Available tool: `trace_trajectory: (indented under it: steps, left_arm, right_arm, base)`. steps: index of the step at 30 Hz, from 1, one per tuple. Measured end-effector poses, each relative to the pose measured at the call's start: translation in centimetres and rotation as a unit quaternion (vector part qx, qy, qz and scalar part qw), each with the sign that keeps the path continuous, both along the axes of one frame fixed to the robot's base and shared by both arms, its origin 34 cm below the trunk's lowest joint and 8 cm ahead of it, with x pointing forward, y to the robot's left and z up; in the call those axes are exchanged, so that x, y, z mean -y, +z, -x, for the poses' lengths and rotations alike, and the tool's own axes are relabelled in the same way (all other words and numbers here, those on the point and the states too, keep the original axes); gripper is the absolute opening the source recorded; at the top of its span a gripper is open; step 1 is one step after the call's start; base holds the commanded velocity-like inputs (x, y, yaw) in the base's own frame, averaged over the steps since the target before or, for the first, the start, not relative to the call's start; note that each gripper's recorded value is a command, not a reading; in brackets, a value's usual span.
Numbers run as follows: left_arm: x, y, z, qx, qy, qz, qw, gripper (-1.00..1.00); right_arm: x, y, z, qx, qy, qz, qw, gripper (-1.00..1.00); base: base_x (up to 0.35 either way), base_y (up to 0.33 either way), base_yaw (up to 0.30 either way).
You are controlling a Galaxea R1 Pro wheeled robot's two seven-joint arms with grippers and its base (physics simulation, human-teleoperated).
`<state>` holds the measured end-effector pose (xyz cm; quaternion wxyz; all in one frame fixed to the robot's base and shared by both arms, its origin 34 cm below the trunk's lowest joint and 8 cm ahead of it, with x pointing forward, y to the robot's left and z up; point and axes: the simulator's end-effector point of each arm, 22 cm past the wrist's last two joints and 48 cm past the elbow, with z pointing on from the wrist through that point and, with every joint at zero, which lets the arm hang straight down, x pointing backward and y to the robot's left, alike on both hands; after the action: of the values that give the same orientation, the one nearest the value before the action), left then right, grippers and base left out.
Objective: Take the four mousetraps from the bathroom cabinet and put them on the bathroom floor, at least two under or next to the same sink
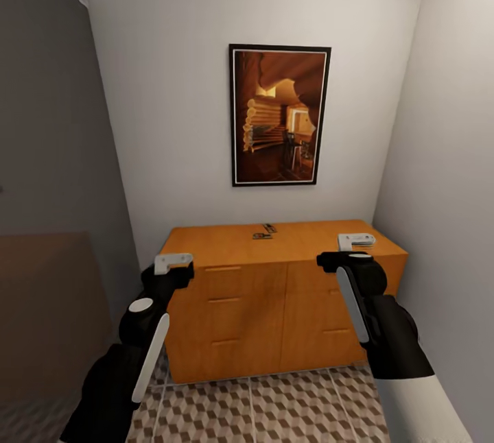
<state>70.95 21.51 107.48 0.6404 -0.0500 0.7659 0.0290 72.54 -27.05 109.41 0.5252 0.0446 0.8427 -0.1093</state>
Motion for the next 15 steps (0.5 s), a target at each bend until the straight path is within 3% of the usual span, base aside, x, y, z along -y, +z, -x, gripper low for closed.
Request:
trace_trajectory:
  steps: [5, 15]
  left_arm:
    - [1.1, 2.3, -0.6, 0.035, -0.006, 0.014, 0.9993, 1.00]
    - [3.0, 7.2, -1.9, 0.073, -0.022, 0.015, 0.9970, 1.00]
  right_arm:
    - [0.0, 3.1, -1.0, 0.026, -0.001, 0.001, 0.9997, 1.00]
    - [0.5, 6.2, -1.7, 0.051, -0.011, 0.004, 0.9986, 1.00]
  base:
    - [0.197, 0.000, 0.000]
    - [0.028, 0.000, 0.000]
